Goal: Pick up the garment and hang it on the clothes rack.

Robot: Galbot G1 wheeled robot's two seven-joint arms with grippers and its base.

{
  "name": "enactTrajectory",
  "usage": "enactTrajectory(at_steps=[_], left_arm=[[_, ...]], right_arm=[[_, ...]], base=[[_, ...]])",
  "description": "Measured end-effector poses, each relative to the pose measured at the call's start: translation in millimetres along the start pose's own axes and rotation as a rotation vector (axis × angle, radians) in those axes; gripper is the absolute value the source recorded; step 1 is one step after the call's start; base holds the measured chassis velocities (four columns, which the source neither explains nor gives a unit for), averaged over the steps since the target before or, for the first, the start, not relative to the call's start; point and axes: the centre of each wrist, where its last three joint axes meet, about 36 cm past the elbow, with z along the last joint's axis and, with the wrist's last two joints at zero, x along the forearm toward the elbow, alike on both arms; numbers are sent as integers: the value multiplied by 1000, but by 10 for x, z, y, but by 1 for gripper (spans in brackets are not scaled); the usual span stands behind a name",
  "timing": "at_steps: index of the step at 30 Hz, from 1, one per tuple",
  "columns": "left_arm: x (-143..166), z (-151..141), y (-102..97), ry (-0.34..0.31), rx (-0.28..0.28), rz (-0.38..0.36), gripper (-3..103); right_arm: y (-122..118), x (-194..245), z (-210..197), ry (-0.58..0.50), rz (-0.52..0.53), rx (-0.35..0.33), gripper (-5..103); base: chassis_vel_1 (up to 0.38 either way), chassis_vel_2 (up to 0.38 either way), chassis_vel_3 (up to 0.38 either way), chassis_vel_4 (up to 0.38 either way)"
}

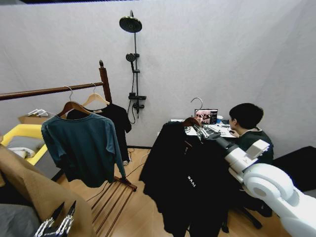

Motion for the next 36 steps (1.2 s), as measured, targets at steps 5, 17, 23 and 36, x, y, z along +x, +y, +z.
enactTrajectory(at_steps=[5,17,23,36], left_arm=[[0,0,0,0,0,0,46],[0,0,0,0,0,0,46],[0,0,0,0,0,0,46],[0,0,0,0,0,0,46]], right_arm=[[2,14,26,4,6,7,9],[-12,24,58,10,15,10,9],[-14,16,76,12,16,7,9],[-66,-8,112,11,30,5,9]], base=[[0,0,0,0],[-42,-41,-37,-42],[-72,-80,-75,-77],[-3,-6,-14,-4]])
